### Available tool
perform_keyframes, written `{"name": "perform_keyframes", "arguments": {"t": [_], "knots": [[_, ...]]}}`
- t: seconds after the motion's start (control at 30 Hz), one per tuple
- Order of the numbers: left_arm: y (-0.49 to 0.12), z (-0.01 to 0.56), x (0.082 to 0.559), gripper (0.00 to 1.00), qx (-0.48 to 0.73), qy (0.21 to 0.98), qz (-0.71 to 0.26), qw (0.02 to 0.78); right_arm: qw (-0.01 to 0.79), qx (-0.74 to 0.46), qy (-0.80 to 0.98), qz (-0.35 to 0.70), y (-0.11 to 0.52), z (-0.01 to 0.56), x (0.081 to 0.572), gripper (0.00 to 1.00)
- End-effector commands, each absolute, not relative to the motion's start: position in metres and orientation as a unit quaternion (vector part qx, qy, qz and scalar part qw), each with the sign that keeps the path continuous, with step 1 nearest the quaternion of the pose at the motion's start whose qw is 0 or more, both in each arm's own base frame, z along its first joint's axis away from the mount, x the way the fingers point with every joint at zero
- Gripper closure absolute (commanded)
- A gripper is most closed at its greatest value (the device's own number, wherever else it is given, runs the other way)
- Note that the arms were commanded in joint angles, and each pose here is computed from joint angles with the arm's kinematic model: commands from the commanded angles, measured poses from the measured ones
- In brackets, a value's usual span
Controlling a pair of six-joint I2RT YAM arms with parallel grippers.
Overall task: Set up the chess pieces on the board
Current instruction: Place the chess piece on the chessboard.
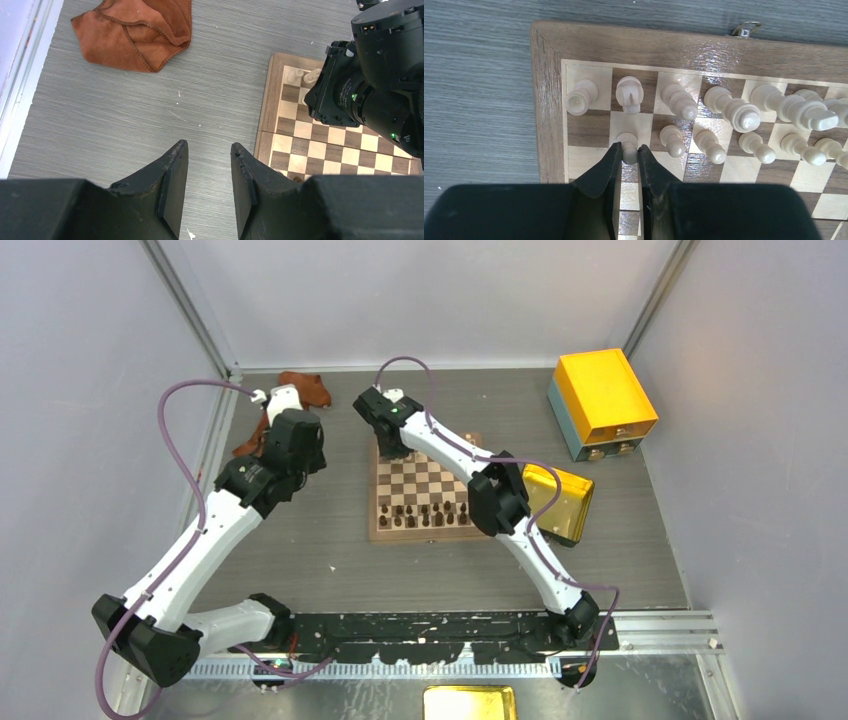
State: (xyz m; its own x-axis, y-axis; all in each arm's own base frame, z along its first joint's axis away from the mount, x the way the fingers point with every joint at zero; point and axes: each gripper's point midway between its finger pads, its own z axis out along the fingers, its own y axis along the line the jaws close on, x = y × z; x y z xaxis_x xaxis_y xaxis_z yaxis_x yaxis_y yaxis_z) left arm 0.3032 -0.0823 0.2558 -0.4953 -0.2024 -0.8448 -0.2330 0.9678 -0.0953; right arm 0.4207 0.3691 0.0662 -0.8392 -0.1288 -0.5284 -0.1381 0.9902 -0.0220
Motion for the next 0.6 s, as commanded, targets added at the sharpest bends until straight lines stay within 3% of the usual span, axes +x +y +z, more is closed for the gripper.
{"name": "perform_keyframes", "arguments": {"t": [0.0,0.57], "knots": [[-0.0818,0.263,0.3075,0.62,-0.131,0.855,0.009,0.502,0.301,-0.054,0.951,0.034,0.3784,0.0853,0.4331,0.99],[-0.081,0.2591,0.3052,0.62,-0.128,0.856,0.011,0.501,0.306,-0.051,0.95,0.025,0.3729,0.0838,0.4382,0.99]]}}
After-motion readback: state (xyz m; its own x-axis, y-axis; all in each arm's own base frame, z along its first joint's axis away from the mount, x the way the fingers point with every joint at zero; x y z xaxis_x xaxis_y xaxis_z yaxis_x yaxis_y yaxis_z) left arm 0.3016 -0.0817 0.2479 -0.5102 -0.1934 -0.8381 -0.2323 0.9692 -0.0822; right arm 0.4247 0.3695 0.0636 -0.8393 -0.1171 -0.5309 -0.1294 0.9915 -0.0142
